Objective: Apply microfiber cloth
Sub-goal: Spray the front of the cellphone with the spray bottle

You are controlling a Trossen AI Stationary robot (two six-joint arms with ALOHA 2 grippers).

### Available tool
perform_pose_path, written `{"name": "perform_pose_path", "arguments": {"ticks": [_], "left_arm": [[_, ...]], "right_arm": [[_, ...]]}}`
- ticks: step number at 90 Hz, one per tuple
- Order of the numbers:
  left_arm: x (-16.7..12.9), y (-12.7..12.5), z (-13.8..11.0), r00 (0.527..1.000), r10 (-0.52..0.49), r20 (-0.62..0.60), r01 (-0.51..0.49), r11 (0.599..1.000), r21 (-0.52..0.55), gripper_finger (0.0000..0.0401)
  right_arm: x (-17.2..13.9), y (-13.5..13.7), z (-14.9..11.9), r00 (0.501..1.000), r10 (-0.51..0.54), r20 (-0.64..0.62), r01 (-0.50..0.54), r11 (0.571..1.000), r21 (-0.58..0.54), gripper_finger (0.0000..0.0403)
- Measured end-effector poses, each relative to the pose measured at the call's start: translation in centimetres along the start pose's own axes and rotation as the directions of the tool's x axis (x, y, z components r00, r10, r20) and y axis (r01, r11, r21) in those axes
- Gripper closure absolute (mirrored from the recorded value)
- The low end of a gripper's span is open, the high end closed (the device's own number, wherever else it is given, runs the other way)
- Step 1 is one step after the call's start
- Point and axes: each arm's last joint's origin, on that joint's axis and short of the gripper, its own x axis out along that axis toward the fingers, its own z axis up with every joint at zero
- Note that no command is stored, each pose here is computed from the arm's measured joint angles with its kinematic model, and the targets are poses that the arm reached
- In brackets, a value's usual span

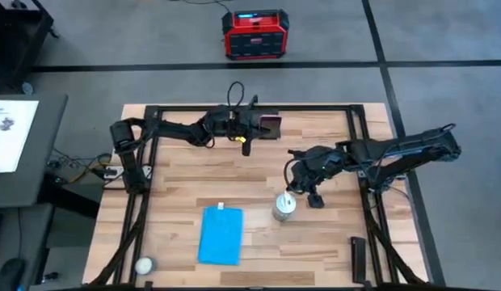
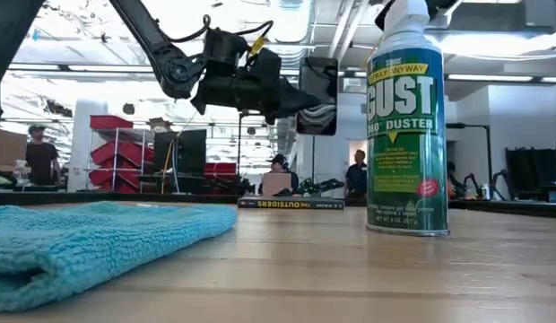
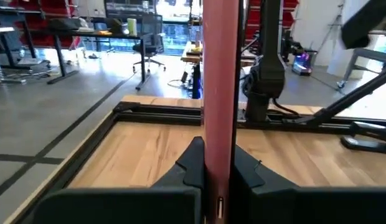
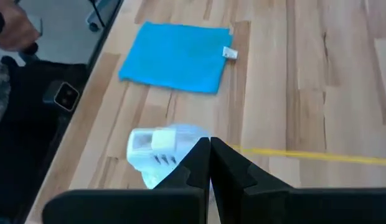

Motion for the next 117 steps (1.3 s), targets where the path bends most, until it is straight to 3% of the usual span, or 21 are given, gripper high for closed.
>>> {"name": "perform_pose_path", "arguments": {"ticks": [51,117], "left_arm": [[0.5,-0.1,0.8,0.999,0.033,0.004,-0.033,0.999,0.012,0.0397],[0.9,-1.1,0.5,0.999,0.035,-0.036,-0.034,0.999,0.018,0.0397]], "right_arm": [[0.4,-0.1,0.8,0.997,-0.011,-0.077,0.012,1.0,0.014,0.0403],[0.3,0.1,1.1,0.996,-0.005,-0.086,0.006,1.0,0.013,0.0403]]}}
